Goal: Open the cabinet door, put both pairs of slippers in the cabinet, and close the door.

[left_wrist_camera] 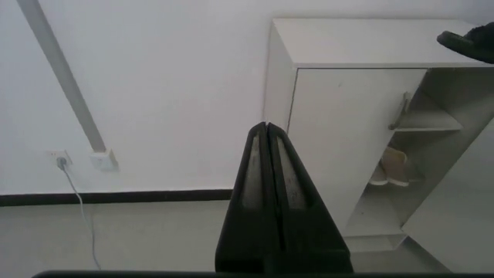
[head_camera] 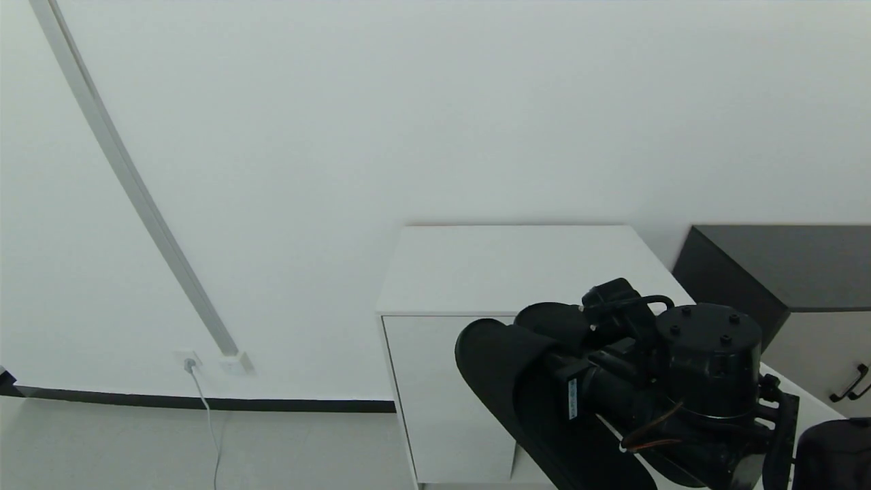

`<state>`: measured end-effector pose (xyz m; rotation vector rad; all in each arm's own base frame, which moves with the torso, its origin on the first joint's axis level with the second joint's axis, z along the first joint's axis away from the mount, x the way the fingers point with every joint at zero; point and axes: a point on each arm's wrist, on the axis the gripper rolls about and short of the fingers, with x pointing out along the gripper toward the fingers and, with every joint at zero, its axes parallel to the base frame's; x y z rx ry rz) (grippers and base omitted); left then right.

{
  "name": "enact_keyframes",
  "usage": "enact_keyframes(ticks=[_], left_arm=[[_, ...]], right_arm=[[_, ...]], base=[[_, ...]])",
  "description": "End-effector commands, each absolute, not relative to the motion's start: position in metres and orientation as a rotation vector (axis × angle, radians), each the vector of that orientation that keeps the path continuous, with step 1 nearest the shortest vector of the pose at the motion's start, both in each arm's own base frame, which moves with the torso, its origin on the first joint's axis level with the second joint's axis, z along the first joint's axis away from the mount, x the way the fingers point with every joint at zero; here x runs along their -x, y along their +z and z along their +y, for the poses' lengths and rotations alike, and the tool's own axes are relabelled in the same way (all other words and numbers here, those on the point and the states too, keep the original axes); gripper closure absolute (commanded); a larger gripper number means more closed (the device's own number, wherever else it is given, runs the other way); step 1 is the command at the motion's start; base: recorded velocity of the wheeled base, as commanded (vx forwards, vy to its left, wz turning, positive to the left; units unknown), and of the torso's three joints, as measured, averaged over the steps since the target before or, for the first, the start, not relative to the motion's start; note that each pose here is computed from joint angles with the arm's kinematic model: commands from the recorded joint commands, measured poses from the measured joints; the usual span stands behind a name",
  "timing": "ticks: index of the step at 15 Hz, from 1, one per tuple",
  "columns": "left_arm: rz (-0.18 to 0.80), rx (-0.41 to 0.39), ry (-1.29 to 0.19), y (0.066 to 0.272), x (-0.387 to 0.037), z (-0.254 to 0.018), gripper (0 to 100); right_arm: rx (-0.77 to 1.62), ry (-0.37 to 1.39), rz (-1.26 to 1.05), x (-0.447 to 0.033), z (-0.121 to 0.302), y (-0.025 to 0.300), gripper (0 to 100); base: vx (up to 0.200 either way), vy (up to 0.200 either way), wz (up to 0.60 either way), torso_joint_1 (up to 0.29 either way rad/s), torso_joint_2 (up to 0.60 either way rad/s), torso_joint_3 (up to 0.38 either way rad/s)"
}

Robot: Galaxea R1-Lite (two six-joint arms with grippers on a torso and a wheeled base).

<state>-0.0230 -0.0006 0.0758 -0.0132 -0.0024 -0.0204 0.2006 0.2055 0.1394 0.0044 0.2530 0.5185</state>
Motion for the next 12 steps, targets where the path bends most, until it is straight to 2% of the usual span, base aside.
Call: enact_keyframes(ticks=[1,8,12], left_arm=[[-0.001,0.014,-0.02,0.0759,0.0229,-0.0006,100],[-0.001,0.014,-0.018,0.0759,0.0229,-0.0006,100],[0.0,0.015,-0.018,0.0755,0.0228,-0.0006,100]], right_arm=[[-0.001,0.516,0.259,-0.2007,0.2049,0.1378,100],[0.005,0.516,0.266,-0.1997,0.2039,0.1358,100],[0.011,0.517,0.27,-0.199,0.2038,0.1343,100]], base=[[0.0,-0.2,0.0,0.002,0.01,0.007],[0.0,-0.2,0.0,0.002,0.0,0.0],[0.0,0.0,0.0,0.0,0.0,0.0]])
